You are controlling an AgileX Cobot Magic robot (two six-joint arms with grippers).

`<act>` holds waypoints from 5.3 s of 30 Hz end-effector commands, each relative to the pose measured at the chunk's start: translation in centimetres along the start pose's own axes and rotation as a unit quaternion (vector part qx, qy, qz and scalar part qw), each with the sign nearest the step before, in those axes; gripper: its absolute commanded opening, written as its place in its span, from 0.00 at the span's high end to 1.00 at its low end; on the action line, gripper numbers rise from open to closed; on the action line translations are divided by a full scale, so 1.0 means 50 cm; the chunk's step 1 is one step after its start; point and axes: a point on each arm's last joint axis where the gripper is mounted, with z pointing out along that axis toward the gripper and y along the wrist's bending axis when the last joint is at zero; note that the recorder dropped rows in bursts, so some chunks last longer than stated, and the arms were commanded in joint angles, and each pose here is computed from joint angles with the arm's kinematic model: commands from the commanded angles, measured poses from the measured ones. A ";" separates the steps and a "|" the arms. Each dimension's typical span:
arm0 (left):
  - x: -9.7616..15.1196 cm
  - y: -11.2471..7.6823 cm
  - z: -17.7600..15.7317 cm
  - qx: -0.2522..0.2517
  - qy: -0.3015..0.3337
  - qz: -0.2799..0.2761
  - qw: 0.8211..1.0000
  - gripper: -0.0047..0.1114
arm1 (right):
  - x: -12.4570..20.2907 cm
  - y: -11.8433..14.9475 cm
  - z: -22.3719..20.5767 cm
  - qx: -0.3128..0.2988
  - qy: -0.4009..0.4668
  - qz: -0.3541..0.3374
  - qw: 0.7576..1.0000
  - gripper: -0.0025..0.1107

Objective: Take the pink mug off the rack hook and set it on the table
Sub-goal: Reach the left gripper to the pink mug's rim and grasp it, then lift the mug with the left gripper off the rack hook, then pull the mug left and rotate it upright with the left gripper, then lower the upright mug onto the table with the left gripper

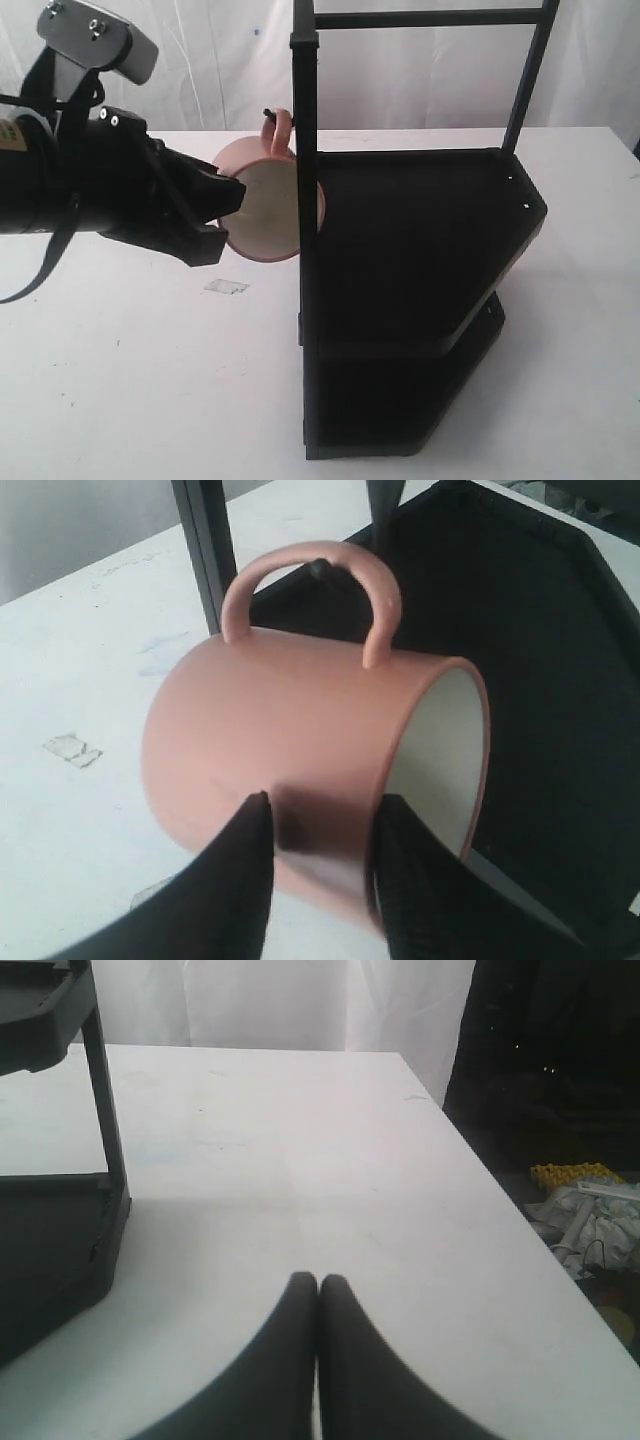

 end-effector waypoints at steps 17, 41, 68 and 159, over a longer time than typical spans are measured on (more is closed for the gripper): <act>0.011 0.007 0.022 -0.017 0.021 0.075 0.997 0.96 | -0.001 0.000 0.000 0.002 -0.005 -0.001 1.000 0.98; 0.011 0.001 -0.034 -0.009 0.042 0.107 0.993 0.96 | -0.001 0.000 0.000 0.002 -0.005 -0.001 1.000 0.98; 0.001 0.058 -0.060 -0.082 0.012 0.036 0.996 0.96 | -0.001 0.000 0.000 0.002 -0.005 -0.001 1.000 0.98; -0.025 0.164 0.292 -0.022 0.509 0.086 0.856 0.96 | -0.001 0.000 0.000 0.002 -0.005 -0.001 1.000 0.98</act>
